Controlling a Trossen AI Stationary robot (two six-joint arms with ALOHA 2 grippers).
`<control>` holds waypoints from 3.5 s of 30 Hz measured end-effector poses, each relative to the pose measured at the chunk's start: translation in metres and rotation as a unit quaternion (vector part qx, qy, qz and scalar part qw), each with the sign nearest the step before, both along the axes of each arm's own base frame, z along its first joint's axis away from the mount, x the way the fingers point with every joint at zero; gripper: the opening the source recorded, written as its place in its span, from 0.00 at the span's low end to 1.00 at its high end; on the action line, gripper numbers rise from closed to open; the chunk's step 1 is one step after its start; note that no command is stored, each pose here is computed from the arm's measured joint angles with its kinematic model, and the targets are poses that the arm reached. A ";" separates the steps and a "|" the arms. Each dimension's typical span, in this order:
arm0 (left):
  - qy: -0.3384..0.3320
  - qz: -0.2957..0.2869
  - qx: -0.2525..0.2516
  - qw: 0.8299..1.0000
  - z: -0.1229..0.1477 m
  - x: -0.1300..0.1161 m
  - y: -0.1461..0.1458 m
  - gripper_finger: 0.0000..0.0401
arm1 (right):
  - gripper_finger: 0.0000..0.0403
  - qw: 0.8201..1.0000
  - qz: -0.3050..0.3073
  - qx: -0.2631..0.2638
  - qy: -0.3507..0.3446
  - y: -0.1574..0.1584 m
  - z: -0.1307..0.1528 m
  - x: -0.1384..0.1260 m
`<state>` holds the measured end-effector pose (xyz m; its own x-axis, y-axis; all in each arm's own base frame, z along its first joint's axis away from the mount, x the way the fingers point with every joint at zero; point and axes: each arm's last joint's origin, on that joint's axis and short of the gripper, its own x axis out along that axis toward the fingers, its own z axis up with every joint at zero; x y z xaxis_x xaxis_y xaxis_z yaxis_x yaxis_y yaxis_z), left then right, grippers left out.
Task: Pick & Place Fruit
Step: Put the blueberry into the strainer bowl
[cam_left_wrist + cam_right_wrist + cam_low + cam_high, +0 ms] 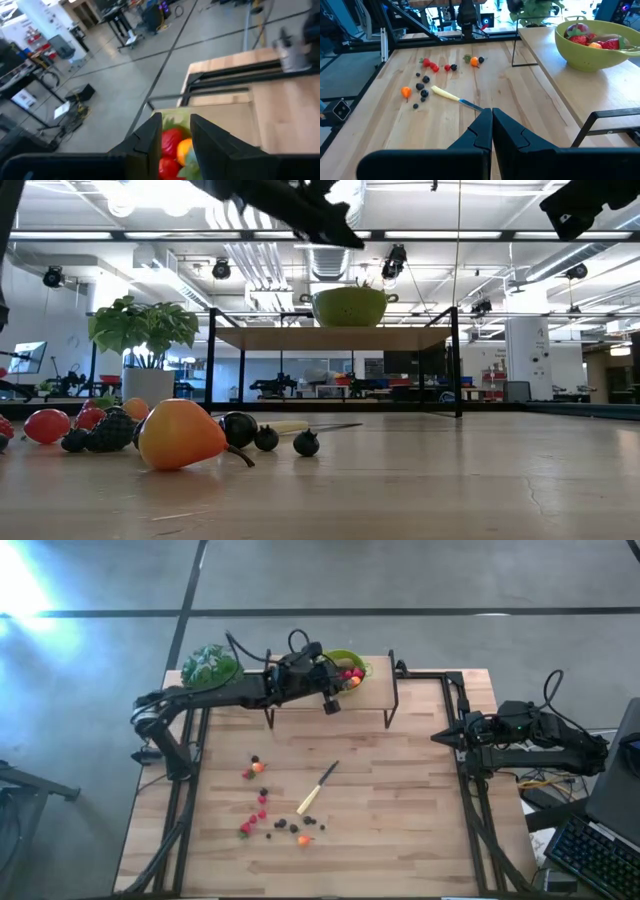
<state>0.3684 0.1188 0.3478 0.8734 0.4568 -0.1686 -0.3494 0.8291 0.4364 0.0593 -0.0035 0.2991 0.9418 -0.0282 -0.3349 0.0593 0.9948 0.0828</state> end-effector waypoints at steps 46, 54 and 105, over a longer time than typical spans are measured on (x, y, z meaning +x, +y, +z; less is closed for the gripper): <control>0.416 -0.165 -0.163 0.879 -0.073 -0.106 -0.200 0.49 | 0.02 1.000 0.000 0.000 0.000 0.000 0.000 0.000; 0.414 -0.196 -0.233 0.858 -0.120 -0.113 -0.211 0.48 | 0.02 1.000 0.000 0.000 0.000 0.000 0.000 0.000; 0.430 -0.193 -0.252 0.845 -0.200 -0.137 -0.300 0.42 | 0.02 1.000 0.000 0.000 0.000 0.000 0.000 0.000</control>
